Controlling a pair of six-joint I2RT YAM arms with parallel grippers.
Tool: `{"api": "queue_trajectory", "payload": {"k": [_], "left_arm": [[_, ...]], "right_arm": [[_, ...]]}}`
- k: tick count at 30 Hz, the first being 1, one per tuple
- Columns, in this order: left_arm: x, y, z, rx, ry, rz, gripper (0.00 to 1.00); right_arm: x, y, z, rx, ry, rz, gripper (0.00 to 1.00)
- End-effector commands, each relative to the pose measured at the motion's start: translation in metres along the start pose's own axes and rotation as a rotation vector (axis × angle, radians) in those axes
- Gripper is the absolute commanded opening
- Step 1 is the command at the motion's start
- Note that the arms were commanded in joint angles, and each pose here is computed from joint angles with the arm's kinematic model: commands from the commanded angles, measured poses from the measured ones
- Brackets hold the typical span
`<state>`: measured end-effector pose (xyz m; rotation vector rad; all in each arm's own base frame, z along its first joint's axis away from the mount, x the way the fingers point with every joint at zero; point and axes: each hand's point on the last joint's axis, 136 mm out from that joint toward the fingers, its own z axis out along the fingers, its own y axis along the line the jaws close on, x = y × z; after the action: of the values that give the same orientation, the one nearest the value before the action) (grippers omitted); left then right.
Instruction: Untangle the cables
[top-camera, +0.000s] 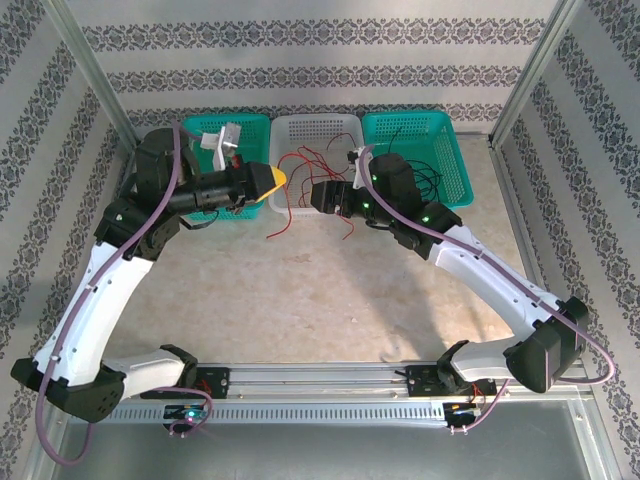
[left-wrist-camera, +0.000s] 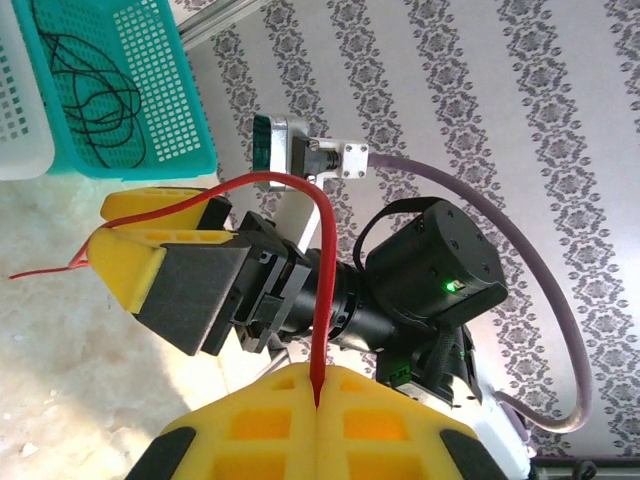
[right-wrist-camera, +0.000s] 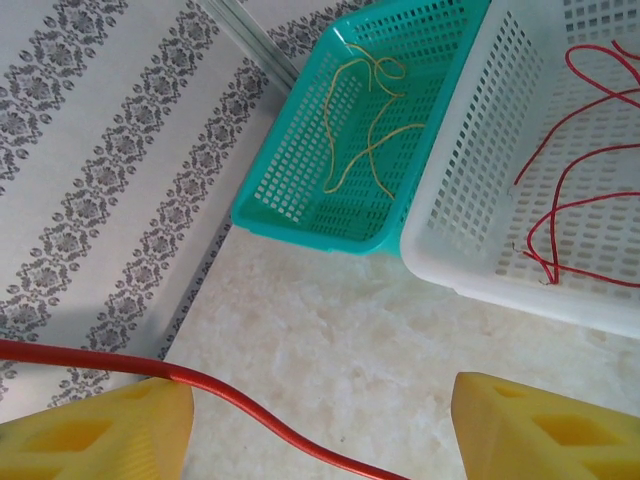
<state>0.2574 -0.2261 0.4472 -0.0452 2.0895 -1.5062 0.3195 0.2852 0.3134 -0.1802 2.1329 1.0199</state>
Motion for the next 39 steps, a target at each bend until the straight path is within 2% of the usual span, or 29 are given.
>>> {"api": "queue_trajectory", "payload": {"k": [1, 5, 11, 19, 21, 22, 24, 27, 30, 31, 34, 39], "left_arm": [[0.003, -0.025, -0.009, 0.089, -0.011, 0.023, 0.0], [0.004, -0.024, -0.01, 0.099, -0.018, 0.008, 0.0], [0.005, -0.019, -0.01, 0.083, -0.028, 0.002, 0.0], [0.005, -0.013, -0.008, 0.071, -0.03, 0.0, 0.0], [0.002, -0.011, -0.007, 0.066, -0.041, 0.001, 0.0], [-0.001, -0.01, -0.007, 0.06, -0.052, 0.005, 0.0], [-0.006, -0.009, -0.007, 0.062, -0.066, 0.003, 0.0], [-0.012, -0.01, -0.003, 0.075, -0.067, -0.004, 0.0], [-0.016, -0.01, -0.001, 0.078, -0.06, -0.004, 0.0], [-0.019, -0.011, -0.002, 0.085, -0.065, -0.006, 0.0], [-0.026, -0.009, 0.0, 0.102, -0.072, -0.024, 0.0], [-0.035, -0.003, 0.002, 0.098, -0.08, -0.03, 0.0]], "right_arm": [[-0.012, 0.017, -0.001, -0.039, -0.027, -0.039, 0.68], [-0.01, 0.019, 0.008, -0.049, -0.008, -0.036, 0.65], [-0.006, 0.041, 0.014, -0.126, 0.006, -0.077, 0.73], [-0.011, 0.03, 0.029, -0.112, 0.014, -0.052, 0.73], [-0.015, 0.033, 0.033, -0.139, 0.015, -0.045, 0.76], [-0.016, 0.037, 0.034, -0.172, 0.018, -0.047, 0.83], [-0.015, 0.042, 0.036, -0.191, 0.023, -0.054, 0.83], [-0.011, 0.037, 0.042, -0.181, 0.033, -0.054, 0.82], [-0.01, 0.027, 0.048, -0.16, 0.04, -0.037, 0.72], [-0.01, 0.023, 0.05, -0.152, 0.043, -0.03, 0.72], [-0.011, 0.022, 0.054, -0.166, 0.05, -0.031, 0.8], [-0.011, 0.026, 0.061, -0.192, 0.053, -0.049, 0.83]]}}
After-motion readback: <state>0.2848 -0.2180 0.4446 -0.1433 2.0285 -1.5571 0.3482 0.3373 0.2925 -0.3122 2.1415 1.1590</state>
